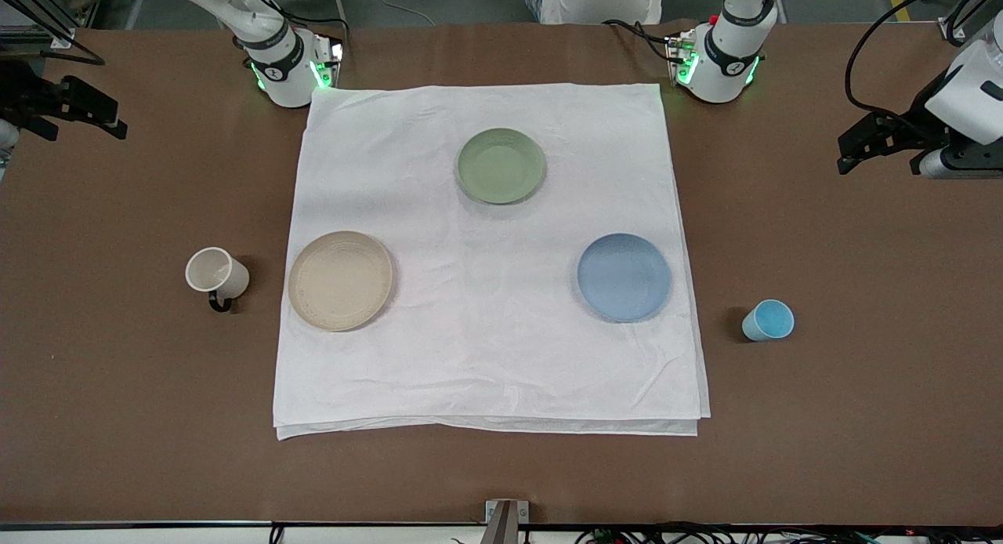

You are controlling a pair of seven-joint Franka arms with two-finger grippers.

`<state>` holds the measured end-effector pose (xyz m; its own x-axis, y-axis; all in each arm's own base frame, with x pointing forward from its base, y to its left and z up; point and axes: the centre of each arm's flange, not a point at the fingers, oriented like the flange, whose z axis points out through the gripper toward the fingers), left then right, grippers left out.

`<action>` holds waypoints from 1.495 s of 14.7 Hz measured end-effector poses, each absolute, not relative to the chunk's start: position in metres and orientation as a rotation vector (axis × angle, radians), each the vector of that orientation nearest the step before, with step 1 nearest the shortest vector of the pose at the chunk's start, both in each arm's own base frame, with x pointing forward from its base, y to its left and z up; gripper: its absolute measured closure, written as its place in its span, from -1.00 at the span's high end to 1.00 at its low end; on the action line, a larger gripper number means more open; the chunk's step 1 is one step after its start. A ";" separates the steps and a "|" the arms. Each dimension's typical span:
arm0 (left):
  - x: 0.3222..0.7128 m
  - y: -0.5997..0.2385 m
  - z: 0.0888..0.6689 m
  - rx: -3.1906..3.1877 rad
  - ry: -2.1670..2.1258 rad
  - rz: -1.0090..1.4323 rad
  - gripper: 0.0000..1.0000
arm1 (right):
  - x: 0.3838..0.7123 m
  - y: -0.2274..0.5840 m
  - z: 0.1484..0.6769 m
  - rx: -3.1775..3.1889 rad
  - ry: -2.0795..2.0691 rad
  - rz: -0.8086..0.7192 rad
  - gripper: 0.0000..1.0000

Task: Place blue cup in blue plate and white mug in gray plate
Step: 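Grasp the white mug with the right gripper while the left gripper grasps the blue cup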

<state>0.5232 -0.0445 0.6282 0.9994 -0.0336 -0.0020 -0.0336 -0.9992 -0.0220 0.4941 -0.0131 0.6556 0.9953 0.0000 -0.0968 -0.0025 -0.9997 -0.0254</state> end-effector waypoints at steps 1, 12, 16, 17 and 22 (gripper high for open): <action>0.523 -0.044 0.628 -3.119 0.052 0.003 1.00 | 0.494 -0.013 0.656 -3.113 0.003 0.145 1.00; 0.602 0.000 0.525 -3.138 -0.019 0.107 1.00 | 0.538 -0.022 0.618 -3.117 0.033 0.110 1.00; 0.637 0.007 0.442 -3.148 -0.033 0.154 1.00 | 0.624 -0.045 0.484 -3.126 0.085 0.137 1.00; 0.643 0.011 0.422 -3.151 -0.042 0.164 1.00 | 0.636 -0.049 0.452 -3.126 0.093 0.165 1.00; 0.662 0.022 0.327 -3.159 -0.067 0.168 1.00 | 0.648 -0.055 0.344 -3.138 0.107 0.099 1.00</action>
<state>0.6617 0.0217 0.3270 0.9935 0.0412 -0.1062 0.0436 -0.9988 0.0205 0.6480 -0.0551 0.3441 0.9957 -0.0678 -0.0630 -0.0679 -0.9977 0.0015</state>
